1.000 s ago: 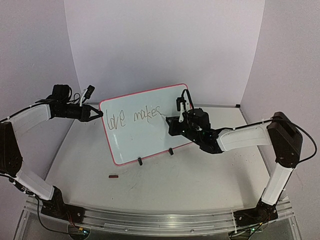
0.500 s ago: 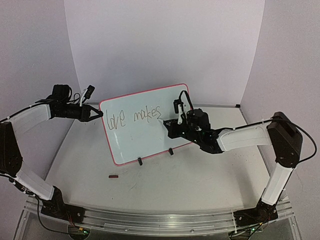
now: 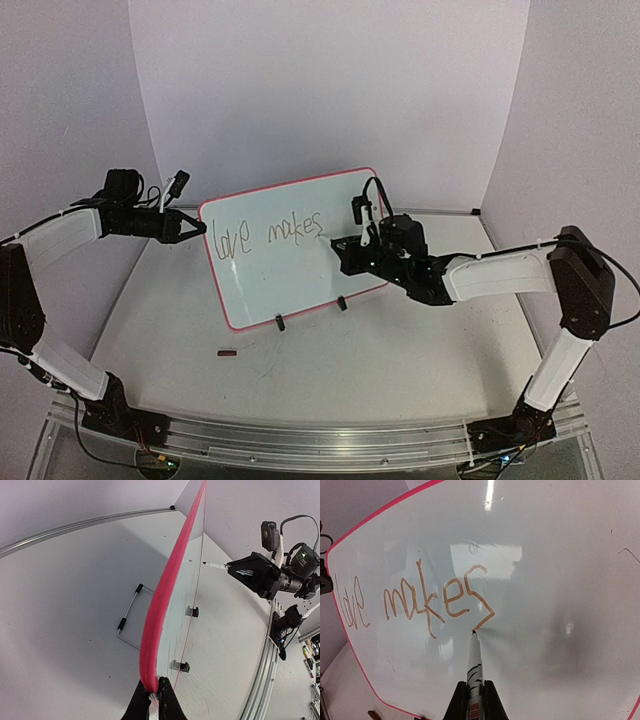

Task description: Write a sentence on the whiteboard

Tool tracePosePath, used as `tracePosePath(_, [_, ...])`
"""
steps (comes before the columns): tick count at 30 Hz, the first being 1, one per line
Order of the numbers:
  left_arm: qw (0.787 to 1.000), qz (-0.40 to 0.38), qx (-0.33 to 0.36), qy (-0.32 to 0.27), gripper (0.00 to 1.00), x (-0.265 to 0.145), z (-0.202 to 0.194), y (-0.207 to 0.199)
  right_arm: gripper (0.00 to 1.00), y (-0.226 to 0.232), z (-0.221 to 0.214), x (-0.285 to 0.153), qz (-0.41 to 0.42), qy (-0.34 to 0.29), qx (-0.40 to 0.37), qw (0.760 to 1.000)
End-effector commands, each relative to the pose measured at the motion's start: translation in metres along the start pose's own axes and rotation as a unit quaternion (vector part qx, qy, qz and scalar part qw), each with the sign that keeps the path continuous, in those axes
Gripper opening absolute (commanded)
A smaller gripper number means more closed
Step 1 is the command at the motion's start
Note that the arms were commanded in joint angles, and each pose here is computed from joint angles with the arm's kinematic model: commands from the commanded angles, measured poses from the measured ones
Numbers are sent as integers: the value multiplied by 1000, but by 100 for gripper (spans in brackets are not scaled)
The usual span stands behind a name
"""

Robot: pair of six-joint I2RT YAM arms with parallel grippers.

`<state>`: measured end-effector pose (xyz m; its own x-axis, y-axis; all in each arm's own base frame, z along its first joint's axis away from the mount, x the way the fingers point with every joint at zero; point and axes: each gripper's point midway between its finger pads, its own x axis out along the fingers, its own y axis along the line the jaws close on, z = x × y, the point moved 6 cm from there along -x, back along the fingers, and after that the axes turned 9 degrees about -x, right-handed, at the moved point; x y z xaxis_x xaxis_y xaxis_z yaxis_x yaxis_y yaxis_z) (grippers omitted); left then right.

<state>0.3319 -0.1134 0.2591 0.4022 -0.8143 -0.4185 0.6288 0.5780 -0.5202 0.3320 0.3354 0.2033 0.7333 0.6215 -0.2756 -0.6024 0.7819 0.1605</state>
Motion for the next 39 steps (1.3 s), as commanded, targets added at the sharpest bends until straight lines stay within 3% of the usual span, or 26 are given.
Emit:
tracePosePath(1, [1000, 21, 23, 2, 0, 1, 4, 4, 0, 1, 31, -25, 1, -30, 0, 1000])
tracePosePath(18, [999, 21, 24, 3, 0, 1, 4, 1, 0, -32, 41, -50, 83, -10, 26, 996])
tracePosePath(39, [1000, 20, 21, 10, 0, 5, 2, 4, 0, -58, 86, -7, 15, -61, -11, 998])
